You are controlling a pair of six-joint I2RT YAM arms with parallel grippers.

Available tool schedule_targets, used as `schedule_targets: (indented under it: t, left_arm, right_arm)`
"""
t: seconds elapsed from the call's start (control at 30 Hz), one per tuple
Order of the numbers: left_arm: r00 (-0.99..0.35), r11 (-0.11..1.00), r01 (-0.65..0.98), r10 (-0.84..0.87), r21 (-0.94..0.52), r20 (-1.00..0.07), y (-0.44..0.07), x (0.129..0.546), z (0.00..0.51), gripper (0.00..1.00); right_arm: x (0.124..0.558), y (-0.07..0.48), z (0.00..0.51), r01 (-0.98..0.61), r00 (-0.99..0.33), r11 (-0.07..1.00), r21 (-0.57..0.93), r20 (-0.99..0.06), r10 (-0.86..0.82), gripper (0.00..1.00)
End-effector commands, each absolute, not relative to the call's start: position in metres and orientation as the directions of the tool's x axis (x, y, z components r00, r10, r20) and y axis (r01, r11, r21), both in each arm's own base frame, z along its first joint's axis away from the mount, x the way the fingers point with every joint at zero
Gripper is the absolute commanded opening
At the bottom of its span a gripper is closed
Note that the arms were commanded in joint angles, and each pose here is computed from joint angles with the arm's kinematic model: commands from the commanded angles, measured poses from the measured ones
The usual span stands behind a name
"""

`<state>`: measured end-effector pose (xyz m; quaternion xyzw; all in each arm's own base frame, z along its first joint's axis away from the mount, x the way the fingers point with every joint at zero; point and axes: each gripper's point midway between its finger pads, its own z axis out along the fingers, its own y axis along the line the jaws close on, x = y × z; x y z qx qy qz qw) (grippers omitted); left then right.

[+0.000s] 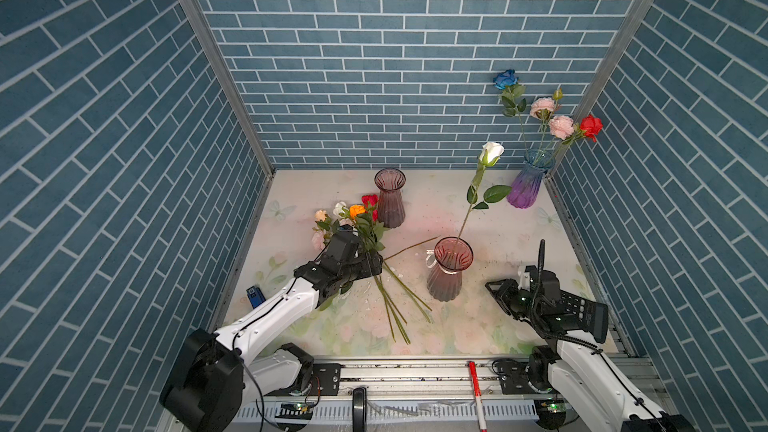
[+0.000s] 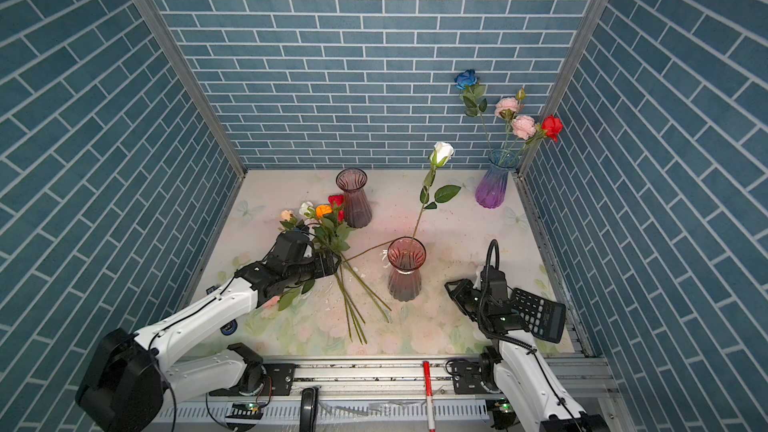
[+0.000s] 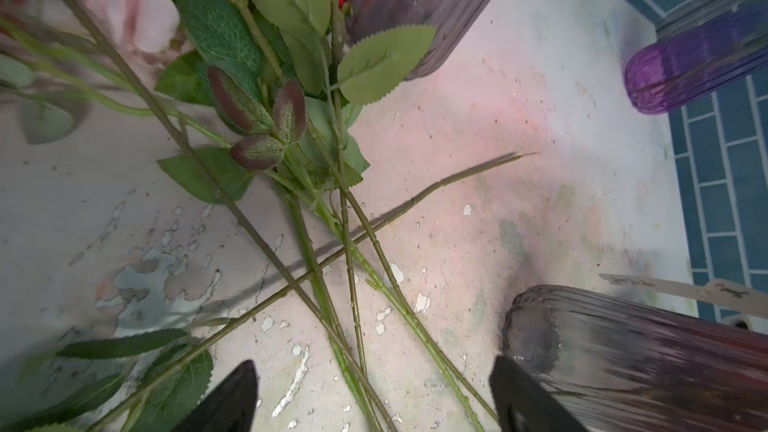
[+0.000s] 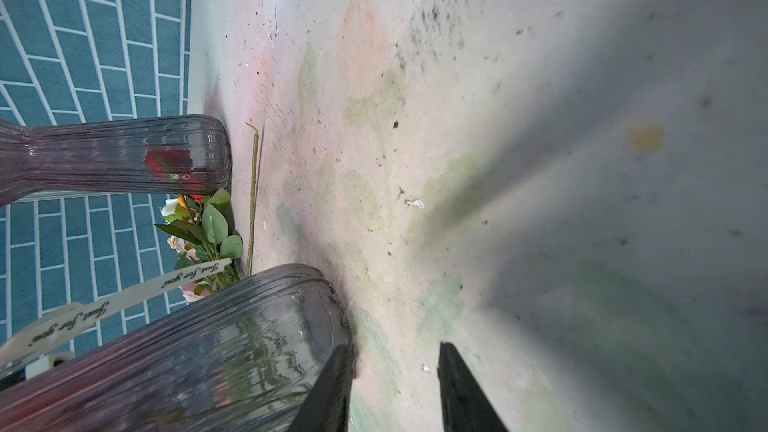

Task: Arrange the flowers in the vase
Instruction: 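Return the left gripper to the flower pile and grasp another stem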

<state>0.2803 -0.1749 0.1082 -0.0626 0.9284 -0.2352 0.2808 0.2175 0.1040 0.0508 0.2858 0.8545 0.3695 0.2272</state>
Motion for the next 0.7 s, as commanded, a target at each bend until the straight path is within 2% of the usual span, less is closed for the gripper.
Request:
schedule_targets:
  t: [0.0,0.07,0.23,0.67]
  left_arm:
    - [-0.820,0.851,0.028,-0.280,-0.524,-0.499,-0.189,0.303,0.124,0.70]
    - [-0.834,0.850,0.011,-0.283,-0.527,-0.474,-0.191,0.310,0.117,0.60]
    - [-0.854,0.833,-0.043,-0.317,-0.551,-0.412,-0.197,0.321,0.098,0.54]
    - [-0.869,0.776,-0.148,-0.397,-0.613,-0.294,-0.219,0.346,0.060,0.53]
  right_arm:
    - [0.222,0.105,0.056,0.312,-0.730,0.554,0.772,-0.179,0.660,0.37]
    - [0.223,0.105,0.056,0.310,-0.731,0.553,0.773,-0.178,0.658,0.37]
    - [0.223,0.105,0.058,0.299,-0.731,0.552,0.778,-0.185,0.657,0.37]
    - [0.225,0.106,0.060,0.284,-0.731,0.534,0.797,-0.180,0.658,0.37]
